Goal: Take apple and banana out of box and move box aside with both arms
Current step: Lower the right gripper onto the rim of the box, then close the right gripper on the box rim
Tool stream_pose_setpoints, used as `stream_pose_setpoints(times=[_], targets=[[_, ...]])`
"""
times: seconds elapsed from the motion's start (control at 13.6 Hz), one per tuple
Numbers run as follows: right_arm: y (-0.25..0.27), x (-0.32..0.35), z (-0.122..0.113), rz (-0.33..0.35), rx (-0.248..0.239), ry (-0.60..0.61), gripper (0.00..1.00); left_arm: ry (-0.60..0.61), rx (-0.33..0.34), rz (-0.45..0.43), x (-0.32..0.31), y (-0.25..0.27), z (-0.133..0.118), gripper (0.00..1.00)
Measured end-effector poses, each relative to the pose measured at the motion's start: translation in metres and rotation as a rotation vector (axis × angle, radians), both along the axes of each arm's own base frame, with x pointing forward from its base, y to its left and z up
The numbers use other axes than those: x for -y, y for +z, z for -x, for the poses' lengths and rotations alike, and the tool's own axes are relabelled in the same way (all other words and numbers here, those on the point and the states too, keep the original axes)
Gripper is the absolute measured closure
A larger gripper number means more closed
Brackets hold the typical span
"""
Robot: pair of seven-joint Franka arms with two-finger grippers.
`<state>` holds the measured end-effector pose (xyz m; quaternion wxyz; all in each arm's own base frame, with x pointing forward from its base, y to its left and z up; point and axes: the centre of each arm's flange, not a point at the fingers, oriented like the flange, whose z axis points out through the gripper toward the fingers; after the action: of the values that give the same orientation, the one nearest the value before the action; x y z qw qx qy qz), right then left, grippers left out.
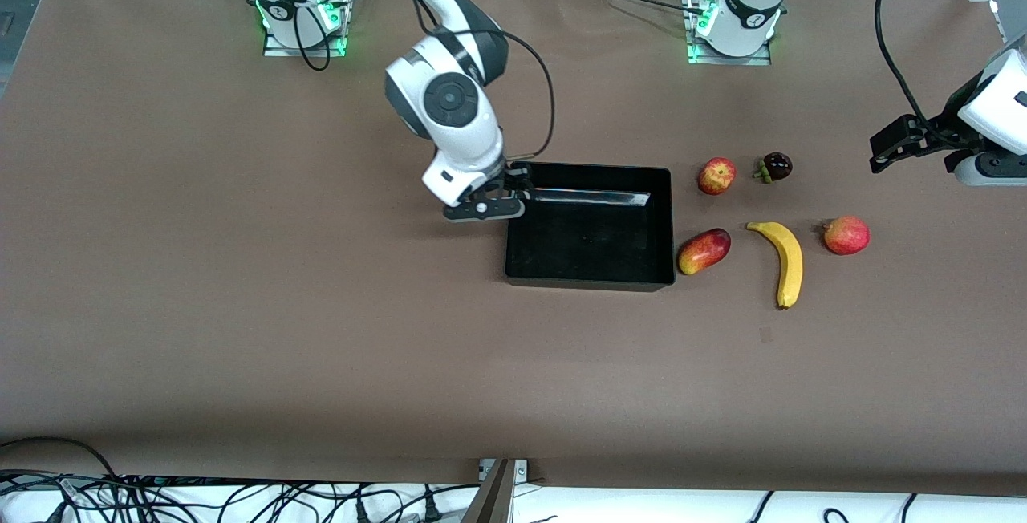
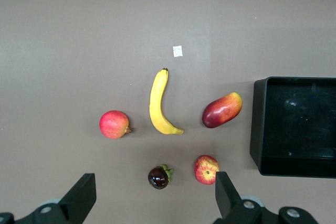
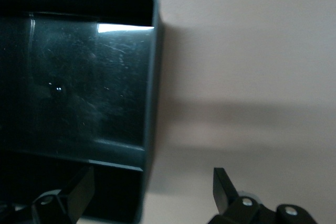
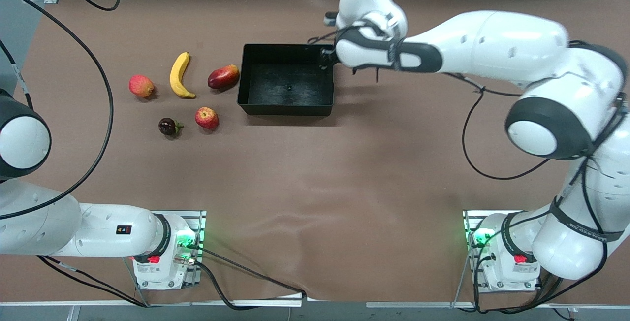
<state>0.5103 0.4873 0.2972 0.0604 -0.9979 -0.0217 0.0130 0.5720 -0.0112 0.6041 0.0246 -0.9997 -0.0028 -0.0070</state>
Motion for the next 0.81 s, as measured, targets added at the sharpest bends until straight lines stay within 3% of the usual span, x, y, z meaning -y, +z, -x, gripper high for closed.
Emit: stream_pose_setpoints(times=[0.37,0.44,0.59,0.81], targets=[[-0.041,-0.008,-0.003,-0.020,0.021,-0.031,0.02,0.006,-0.012,0.000,-0.003,-0.004,-0.001,0.00],[-0.049,-0.011,-0.001,-0.023,0.028,-0.029,0.08,0.005,-0.021,-0.001,-0.002,-0.005,0.000,0.00],[-0.065,-0.016,0.002,-0.022,0.035,-0.023,0.37,0.004,-0.045,-0.001,-0.001,-0.008,0.002,0.00],[-0.064,-0.015,-0.002,-0.024,0.043,-0.026,0.66,0.000,-0.055,-0.002,0.001,-0.010,0.002,0.00]])
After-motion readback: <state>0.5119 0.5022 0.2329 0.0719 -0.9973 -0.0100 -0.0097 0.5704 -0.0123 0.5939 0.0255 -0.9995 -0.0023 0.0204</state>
